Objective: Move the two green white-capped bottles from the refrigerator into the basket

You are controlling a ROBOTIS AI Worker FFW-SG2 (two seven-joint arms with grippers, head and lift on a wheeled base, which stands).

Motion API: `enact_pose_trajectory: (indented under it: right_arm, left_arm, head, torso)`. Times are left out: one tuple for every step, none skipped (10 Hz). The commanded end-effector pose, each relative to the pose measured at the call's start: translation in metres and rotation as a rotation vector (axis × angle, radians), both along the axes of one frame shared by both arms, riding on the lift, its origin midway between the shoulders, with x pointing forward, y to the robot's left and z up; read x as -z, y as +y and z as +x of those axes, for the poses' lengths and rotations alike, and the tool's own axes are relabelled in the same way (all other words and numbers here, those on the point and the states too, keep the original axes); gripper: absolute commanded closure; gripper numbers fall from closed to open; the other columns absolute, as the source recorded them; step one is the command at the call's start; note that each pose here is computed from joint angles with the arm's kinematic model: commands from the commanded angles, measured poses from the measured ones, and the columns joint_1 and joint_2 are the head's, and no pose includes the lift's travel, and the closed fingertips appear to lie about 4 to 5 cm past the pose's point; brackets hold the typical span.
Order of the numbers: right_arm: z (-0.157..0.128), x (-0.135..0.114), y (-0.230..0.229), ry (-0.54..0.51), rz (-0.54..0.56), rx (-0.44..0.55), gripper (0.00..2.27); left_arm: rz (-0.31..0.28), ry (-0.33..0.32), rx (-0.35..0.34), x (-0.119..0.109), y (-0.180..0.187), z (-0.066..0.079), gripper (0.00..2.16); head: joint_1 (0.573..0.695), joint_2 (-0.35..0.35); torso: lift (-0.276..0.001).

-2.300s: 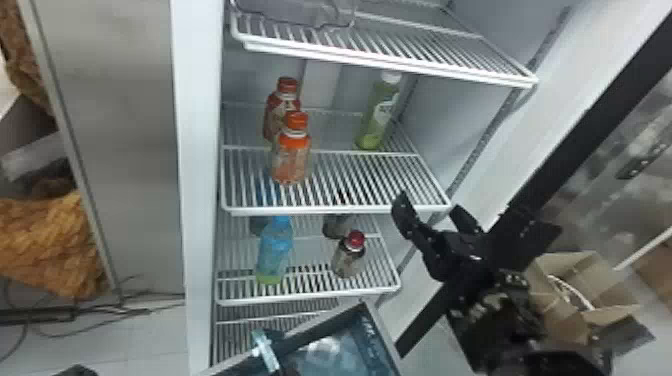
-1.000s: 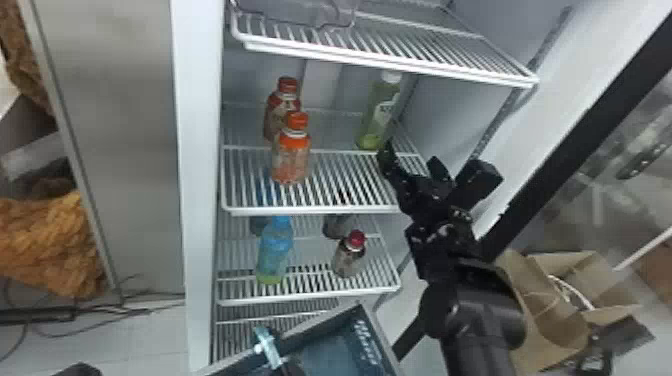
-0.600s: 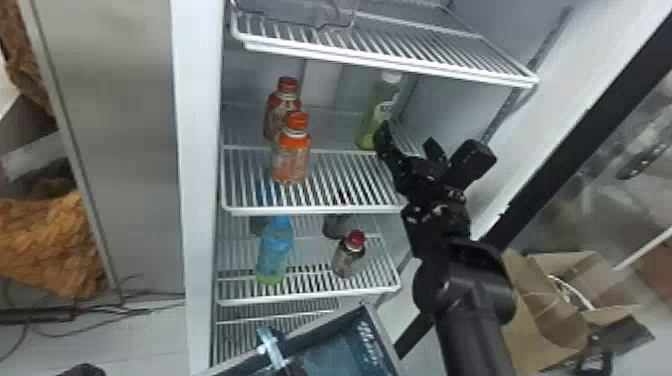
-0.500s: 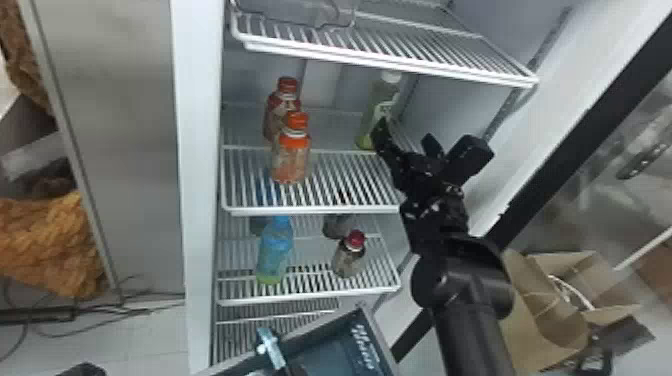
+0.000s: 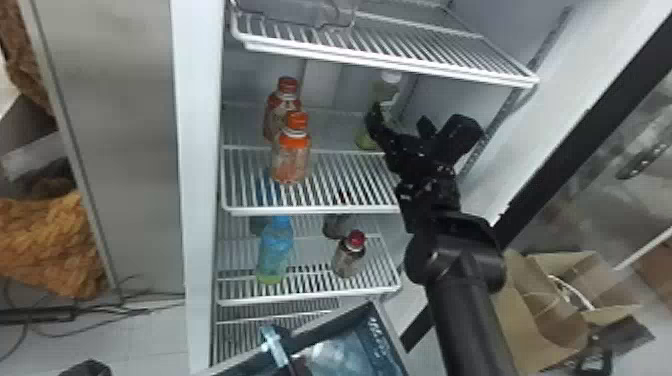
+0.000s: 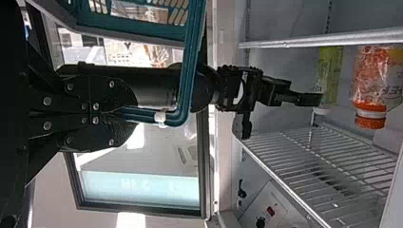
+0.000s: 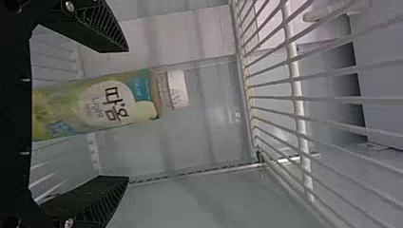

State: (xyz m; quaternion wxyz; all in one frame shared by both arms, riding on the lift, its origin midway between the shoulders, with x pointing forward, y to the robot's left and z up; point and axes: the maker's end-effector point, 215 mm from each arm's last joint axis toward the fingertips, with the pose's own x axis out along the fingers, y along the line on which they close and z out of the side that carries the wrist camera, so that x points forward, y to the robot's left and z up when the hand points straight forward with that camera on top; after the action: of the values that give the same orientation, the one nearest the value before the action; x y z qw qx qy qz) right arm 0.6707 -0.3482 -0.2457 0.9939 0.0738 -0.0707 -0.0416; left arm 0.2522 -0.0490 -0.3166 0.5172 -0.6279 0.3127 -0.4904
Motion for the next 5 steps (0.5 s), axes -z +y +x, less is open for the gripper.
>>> enact_pose_trajectory:
  right_arm:
    - [0.006,-0.001,0.004,0.004,-0.013,-0.009,0.08]
    - [0.010,0.003,0.005,0.019,-0.014,-0.014,0.08]
    - [0.013,0.005,0.008,0.030,-0.024,-0.025,0.08]
    - [0.015,0.004,0.008,0.035,-0.028,-0.028,0.08]
    - [0.018,0.003,0.009,0.038,-0.035,-0.030,0.08]
  left_arm:
    - [-0.004,0.003,0.002,0.000,-0.001,0.000,1.21]
    - [-0.005,0.001,0.002,-0.001,-0.001,0.001,1.21]
    - [-0.006,-0.001,0.004,-0.002,-0.002,0.001,1.21]
    - [-0.008,0.003,0.005,-0.001,-0.002,0.000,1.21]
    - [-0.010,0.003,0.004,-0.002,-0.003,0.001,1.21]
  head:
    - [0.695,-0.350]
    - [0.695,-0.350]
    - [0.694,-0.350]
    - [0.695,-0.350]
    - [0.695,-0.350]
  torso:
    - [-0.004]
    - [-0.004]
    - [-0.004]
    - [-0.004]
    - [-0.004]
